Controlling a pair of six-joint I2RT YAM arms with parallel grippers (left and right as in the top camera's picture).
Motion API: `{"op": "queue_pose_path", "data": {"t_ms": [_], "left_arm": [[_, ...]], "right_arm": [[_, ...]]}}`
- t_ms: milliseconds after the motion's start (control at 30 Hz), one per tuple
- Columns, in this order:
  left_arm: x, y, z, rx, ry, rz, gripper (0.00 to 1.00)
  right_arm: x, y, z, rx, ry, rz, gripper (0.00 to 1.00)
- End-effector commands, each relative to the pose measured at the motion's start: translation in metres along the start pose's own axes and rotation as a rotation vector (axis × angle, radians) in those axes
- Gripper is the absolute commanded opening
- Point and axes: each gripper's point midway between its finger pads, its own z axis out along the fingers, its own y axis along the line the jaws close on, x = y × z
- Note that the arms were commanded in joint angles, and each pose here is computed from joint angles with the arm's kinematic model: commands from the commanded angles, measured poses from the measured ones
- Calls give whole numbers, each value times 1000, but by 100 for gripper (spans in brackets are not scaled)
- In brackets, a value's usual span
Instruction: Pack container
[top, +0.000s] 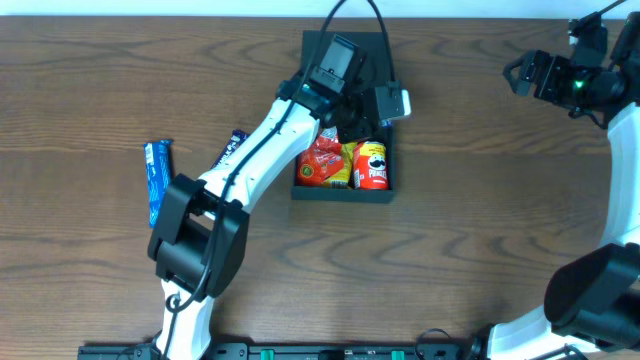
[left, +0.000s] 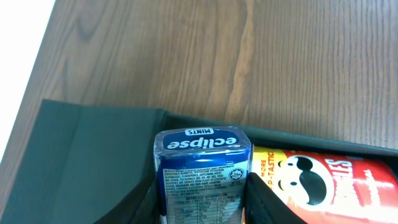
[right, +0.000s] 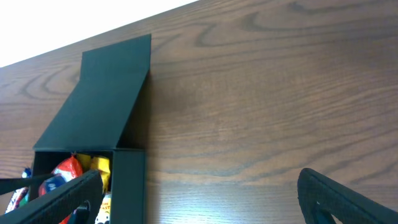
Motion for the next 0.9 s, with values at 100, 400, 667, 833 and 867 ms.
{"op": "queue_pose_path", "data": {"t_ms": [100,400,667,833,867], "left_arm": [[16,11,24,-41,48,33,12],[25,13,33,-56,70,-63,50],[18,27,27,-113,68,-108,98],[11,46,11,-201,79,-146,93],[11,50,7,-225,87,-160,92]], "right_arm": [[-2,5,-6,0,-11,-35,99],[1,4,-6,0,-1,-45,99],[2,5,-6,0,2,-43,99],[3,4,-6,0,9,-41,99],[3,4,-6,0,9,-40,99]]}}
